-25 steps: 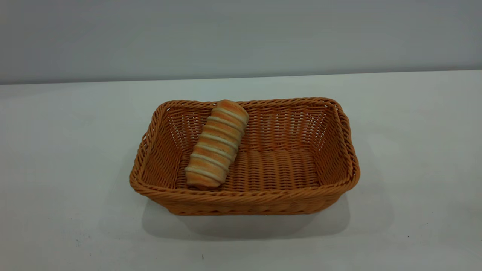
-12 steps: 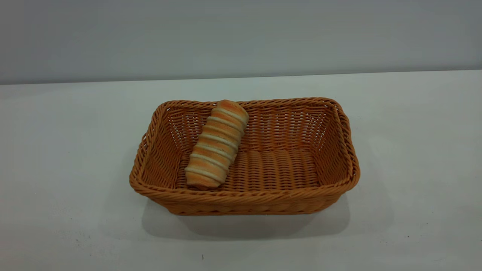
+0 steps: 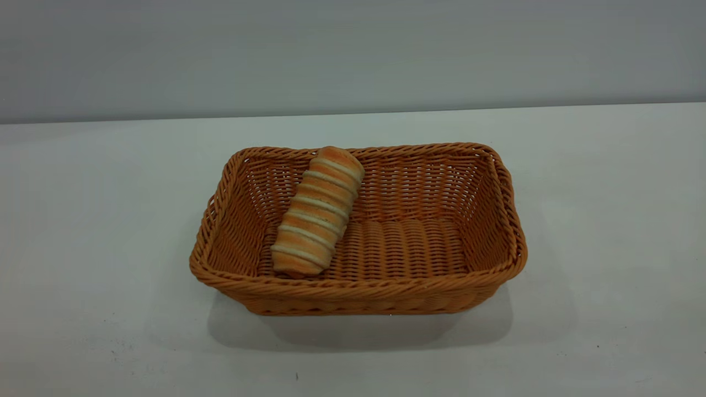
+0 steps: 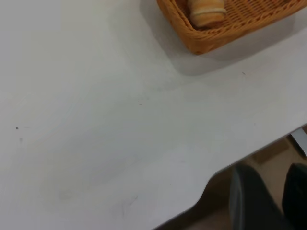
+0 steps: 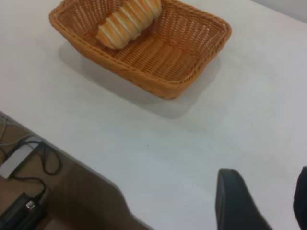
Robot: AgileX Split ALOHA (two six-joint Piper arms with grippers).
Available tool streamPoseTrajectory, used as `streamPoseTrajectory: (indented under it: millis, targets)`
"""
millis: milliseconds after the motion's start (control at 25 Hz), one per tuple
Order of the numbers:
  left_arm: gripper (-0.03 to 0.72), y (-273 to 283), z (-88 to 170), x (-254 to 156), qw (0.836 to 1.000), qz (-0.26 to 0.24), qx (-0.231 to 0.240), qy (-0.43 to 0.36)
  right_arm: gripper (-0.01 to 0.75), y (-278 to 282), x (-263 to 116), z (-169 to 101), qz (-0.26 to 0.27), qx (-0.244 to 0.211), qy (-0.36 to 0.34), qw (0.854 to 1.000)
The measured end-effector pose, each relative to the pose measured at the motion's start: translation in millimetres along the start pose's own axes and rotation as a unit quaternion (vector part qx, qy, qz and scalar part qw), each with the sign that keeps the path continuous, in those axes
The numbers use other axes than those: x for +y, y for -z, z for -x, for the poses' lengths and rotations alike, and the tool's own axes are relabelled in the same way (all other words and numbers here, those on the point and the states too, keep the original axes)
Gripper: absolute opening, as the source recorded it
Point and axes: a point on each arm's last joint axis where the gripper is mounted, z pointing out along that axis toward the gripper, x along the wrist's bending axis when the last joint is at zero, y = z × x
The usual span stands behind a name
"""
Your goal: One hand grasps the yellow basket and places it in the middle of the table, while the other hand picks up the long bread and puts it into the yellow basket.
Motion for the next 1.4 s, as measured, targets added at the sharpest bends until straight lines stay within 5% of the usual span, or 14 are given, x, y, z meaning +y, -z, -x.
streamPoseTrajectory:
  millis: [280,1400]
  targets:
    - [0.235,0,-2,0,1.000,-0.001,0.008,-0.003,0.345,-22,-18,5,-0.040,-0.018,-0.033,0.998]
    - [0.235,0,-1,0,1.000,-0.002,0.022,0.009,0.345,-23,-19,7,-0.041,-0.030,-0.067,0.996]
